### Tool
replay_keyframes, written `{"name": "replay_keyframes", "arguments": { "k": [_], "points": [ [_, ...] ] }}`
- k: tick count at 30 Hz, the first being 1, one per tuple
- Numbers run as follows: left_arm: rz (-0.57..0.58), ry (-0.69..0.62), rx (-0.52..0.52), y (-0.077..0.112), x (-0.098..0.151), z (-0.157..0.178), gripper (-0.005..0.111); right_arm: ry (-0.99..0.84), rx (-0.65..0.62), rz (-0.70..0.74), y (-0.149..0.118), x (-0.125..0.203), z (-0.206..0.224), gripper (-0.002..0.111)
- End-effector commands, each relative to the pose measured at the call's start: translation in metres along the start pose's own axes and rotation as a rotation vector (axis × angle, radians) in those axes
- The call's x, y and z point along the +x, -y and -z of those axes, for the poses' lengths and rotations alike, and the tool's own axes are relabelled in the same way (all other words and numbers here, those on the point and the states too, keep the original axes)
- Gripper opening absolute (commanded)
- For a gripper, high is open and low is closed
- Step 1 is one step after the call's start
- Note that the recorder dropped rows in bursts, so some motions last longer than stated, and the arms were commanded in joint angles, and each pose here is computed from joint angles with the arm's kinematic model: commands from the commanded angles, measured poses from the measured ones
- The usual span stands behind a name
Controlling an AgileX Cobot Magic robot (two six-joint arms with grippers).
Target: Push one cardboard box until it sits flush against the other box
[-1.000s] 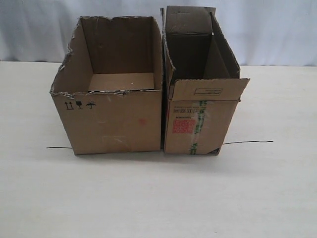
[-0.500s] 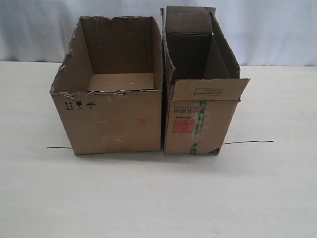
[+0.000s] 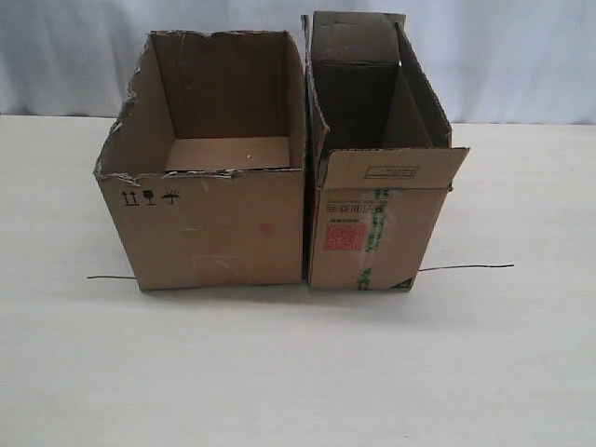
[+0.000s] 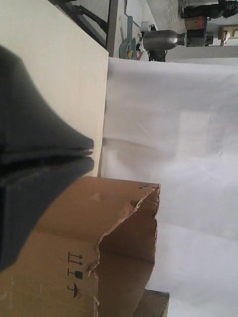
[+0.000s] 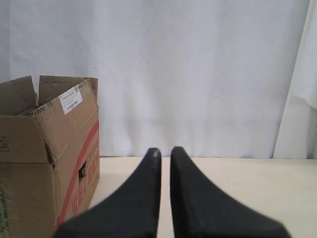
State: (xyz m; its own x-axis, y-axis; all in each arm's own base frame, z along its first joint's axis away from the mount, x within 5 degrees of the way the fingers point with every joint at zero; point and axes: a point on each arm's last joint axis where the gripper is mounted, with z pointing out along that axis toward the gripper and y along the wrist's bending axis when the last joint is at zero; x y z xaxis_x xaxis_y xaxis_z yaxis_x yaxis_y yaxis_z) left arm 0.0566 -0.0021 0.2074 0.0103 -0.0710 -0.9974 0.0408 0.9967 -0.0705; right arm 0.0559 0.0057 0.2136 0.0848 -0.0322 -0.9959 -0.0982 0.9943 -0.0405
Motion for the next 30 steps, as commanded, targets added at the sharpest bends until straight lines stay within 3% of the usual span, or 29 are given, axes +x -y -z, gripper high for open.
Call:
{"name": "replay_keyframes", "arguments": {
  "k": [1,30],
  "points": [
    [-0.014,-0.019,-0.003,-0.0004,0.0026,0.0002,0.0,0.0,0.007,0.007,0.0003,0.0009,0.0001,0.005],
    [-0.038,-0.034,-0.008,-0.001,0.0041,0.0002,0.0,0.0,0.007,0.007,0.0003,0.0009,0.0001,0.005]
  ]
}}
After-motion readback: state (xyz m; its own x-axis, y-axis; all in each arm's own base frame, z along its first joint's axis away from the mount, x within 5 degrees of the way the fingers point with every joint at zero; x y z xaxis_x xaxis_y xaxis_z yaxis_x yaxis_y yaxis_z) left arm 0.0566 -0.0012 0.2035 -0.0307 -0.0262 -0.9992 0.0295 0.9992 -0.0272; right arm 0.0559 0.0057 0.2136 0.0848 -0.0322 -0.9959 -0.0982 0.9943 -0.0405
